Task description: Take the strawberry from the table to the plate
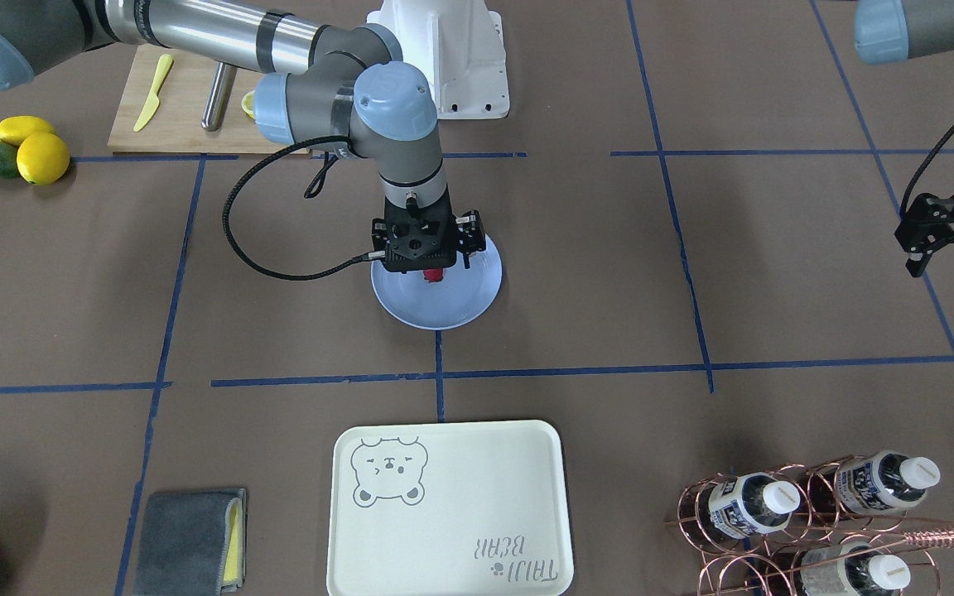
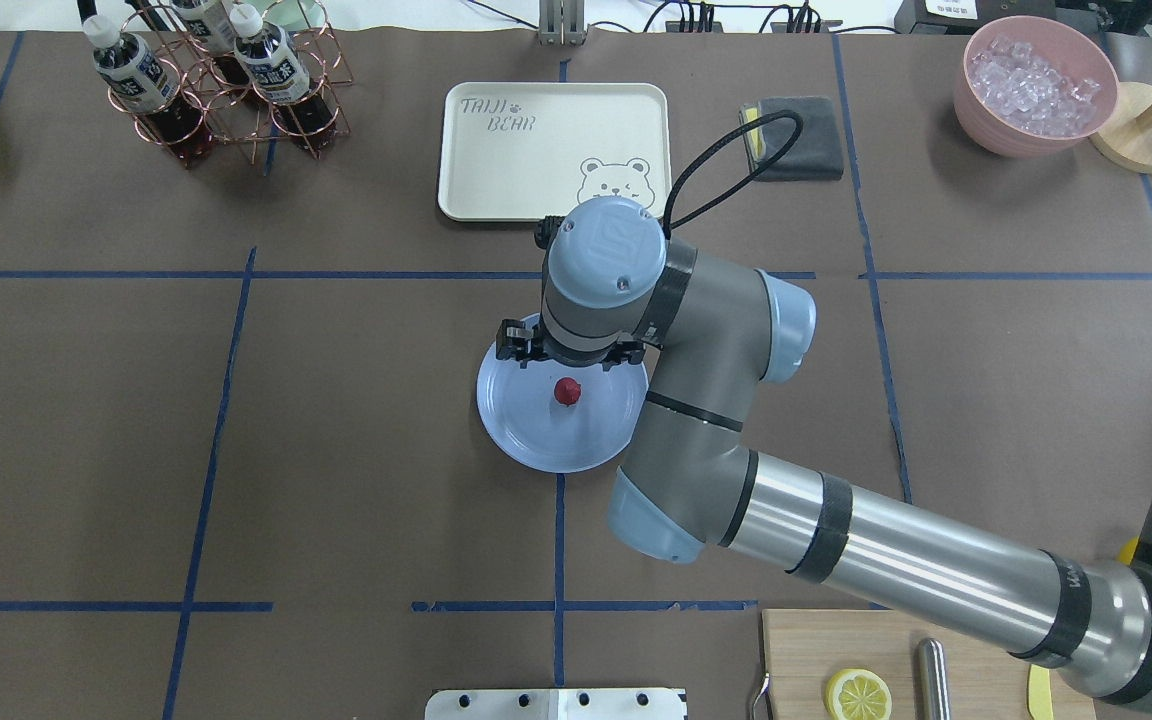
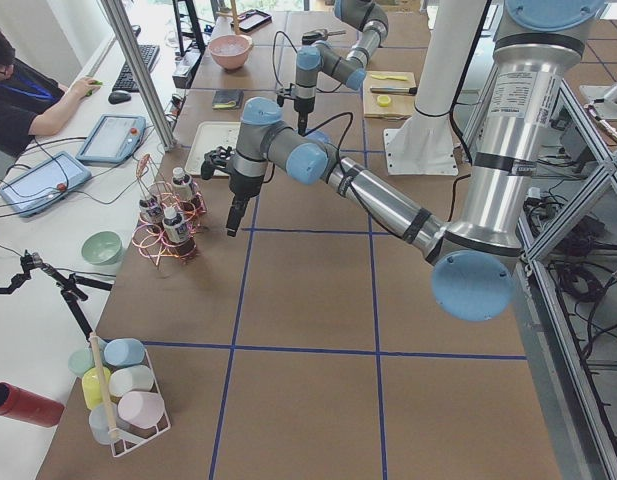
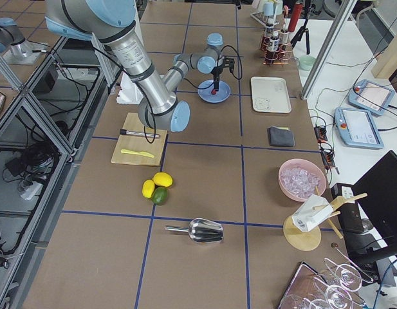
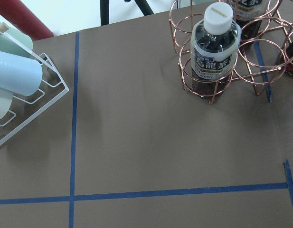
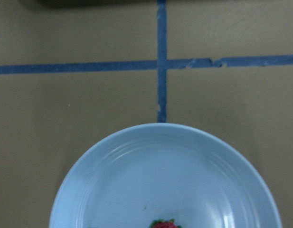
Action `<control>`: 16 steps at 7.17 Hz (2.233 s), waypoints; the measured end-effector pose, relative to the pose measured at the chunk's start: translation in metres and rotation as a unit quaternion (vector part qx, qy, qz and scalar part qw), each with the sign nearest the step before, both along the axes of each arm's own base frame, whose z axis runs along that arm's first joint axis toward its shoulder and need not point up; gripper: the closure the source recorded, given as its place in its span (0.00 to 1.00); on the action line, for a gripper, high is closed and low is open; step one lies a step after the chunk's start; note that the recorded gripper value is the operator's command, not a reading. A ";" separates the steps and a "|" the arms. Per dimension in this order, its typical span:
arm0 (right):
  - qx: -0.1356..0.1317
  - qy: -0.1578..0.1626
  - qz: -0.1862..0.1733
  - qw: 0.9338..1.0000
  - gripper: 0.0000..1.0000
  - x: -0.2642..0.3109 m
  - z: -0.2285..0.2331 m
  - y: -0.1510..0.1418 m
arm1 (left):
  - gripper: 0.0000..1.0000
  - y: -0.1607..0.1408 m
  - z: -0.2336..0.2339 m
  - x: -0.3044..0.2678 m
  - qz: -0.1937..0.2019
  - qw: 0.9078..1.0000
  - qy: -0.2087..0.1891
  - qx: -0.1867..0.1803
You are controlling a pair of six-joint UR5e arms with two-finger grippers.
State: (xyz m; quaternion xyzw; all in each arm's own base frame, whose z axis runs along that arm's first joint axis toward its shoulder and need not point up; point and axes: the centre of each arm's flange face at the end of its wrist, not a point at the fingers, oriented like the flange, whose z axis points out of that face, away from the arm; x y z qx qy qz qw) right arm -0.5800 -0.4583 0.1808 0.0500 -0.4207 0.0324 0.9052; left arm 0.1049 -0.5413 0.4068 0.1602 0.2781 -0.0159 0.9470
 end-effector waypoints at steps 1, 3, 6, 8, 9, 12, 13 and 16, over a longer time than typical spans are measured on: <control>0.006 0.022 0.000 1.000 0.00 0.043 -0.004 -0.012 | 0.00 -0.006 0.013 -0.014 0.015 1.000 0.004 -0.005; 0.038 0.067 -0.038 0.996 0.00 0.178 0.024 -0.040 | 0.00 -0.022 0.058 -0.061 0.068 0.997 0.026 -0.019; 0.062 0.082 -0.114 0.988 0.00 0.401 0.162 -0.086 | 0.00 -0.012 0.148 -0.139 0.104 0.992 0.057 -0.049; 0.063 0.070 -0.144 0.985 0.00 0.511 0.256 -0.090 | 0.00 0.008 0.189 -0.154 0.110 0.988 0.072 -0.077; 0.059 0.064 -0.151 0.985 0.00 0.547 0.294 -0.079 | 0.00 0.017 0.209 -0.154 0.110 0.986 0.080 -0.093; 0.030 0.060 -0.121 0.990 0.00 0.616 0.351 -0.048 | 0.00 0.035 0.237 -0.155 0.110 0.983 0.087 -0.116; 0.010 0.048 -0.094 0.994 0.00 0.644 0.380 -0.028 | 0.00 0.036 0.239 -0.155 0.110 0.983 0.088 -0.117; -0.003 0.006 -0.061 0.998 0.00 0.670 0.488 0.000 | 0.00 0.036 0.240 -0.154 0.110 0.983 0.087 -0.118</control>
